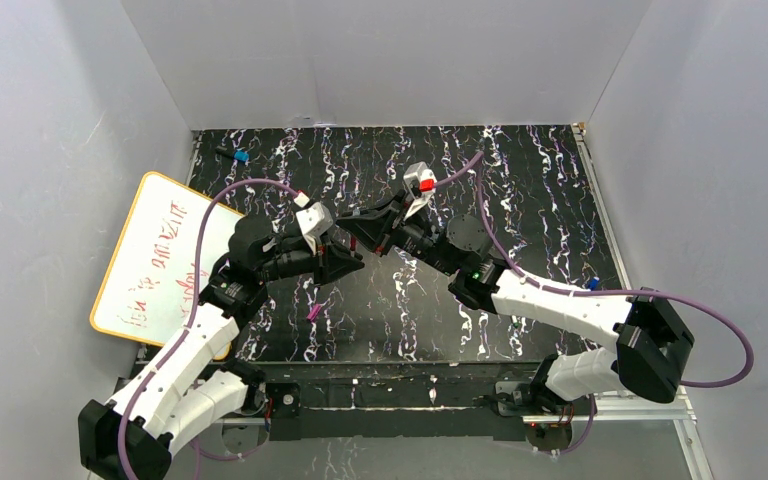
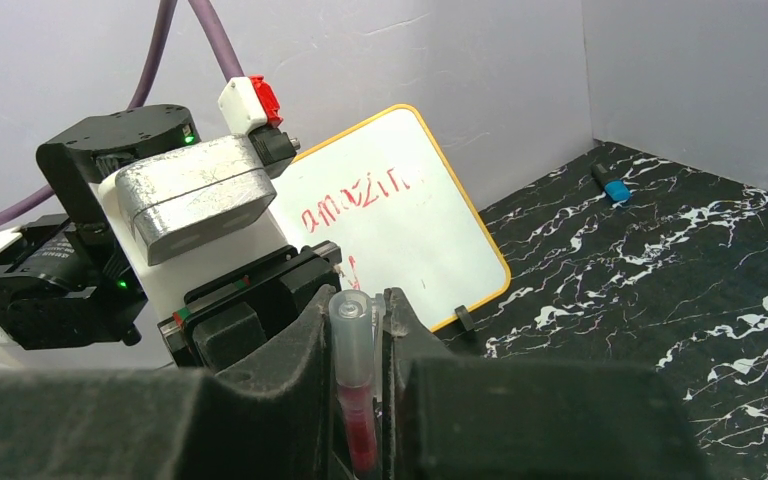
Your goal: Insert the pens into the pen caps
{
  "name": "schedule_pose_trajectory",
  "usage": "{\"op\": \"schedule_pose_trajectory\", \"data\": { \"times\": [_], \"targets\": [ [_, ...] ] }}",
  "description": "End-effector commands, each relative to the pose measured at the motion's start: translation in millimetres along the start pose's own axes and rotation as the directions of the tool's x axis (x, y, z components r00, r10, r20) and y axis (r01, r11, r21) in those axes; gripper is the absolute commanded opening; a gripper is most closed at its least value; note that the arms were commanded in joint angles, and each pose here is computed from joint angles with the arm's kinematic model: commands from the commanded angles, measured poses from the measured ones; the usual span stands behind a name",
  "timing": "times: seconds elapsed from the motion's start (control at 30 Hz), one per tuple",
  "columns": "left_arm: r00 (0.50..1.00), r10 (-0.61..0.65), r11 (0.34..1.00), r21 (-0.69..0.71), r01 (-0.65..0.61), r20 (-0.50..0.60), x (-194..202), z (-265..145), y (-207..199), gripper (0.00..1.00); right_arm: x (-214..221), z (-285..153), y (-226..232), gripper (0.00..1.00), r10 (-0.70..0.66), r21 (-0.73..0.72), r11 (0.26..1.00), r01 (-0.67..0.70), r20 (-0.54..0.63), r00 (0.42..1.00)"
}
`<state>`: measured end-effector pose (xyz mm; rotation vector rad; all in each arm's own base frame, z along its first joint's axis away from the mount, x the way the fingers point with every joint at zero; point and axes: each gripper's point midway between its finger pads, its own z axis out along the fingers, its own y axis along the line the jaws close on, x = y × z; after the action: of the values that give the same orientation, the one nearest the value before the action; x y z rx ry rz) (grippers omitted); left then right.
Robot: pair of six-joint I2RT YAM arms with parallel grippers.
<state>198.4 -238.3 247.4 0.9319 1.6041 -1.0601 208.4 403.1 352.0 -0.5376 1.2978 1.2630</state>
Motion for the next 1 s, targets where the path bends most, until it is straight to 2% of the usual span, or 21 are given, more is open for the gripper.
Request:
{"op": "schedule_pose_trajectory", "data": {
  "times": [0.0,0.23,0.63,0.97],
  "targets": [
    [1.000,0.018,1.000,0.014,-0.018,0.016,-3,-1,-5,0.00,-35,6,18,0.01,-0.017,-0.055,0.998,0.022,0.090,0.996],
    [0.999,0.032,0.999,-0.011,-0.032,0.030,-8,-3,-2,0.00,-19,2,12,0.01,-0.012,-0.041,0.999,0.015,0.061,0.998],
    [0.997,0.075,0.996,-0.041,-0.073,0.032,-18,-4,3,0.00,36,-14,-5,0.01,0.030,0.005,1.000,-0.029,-0.098,0.995],
    [0.993,0.100,0.994,-0.061,-0.096,0.057,-35,-2,8,0.00,62,-22,-9,0.01,0.074,0.011,0.997,-0.073,-0.144,0.987]
  ]
}}
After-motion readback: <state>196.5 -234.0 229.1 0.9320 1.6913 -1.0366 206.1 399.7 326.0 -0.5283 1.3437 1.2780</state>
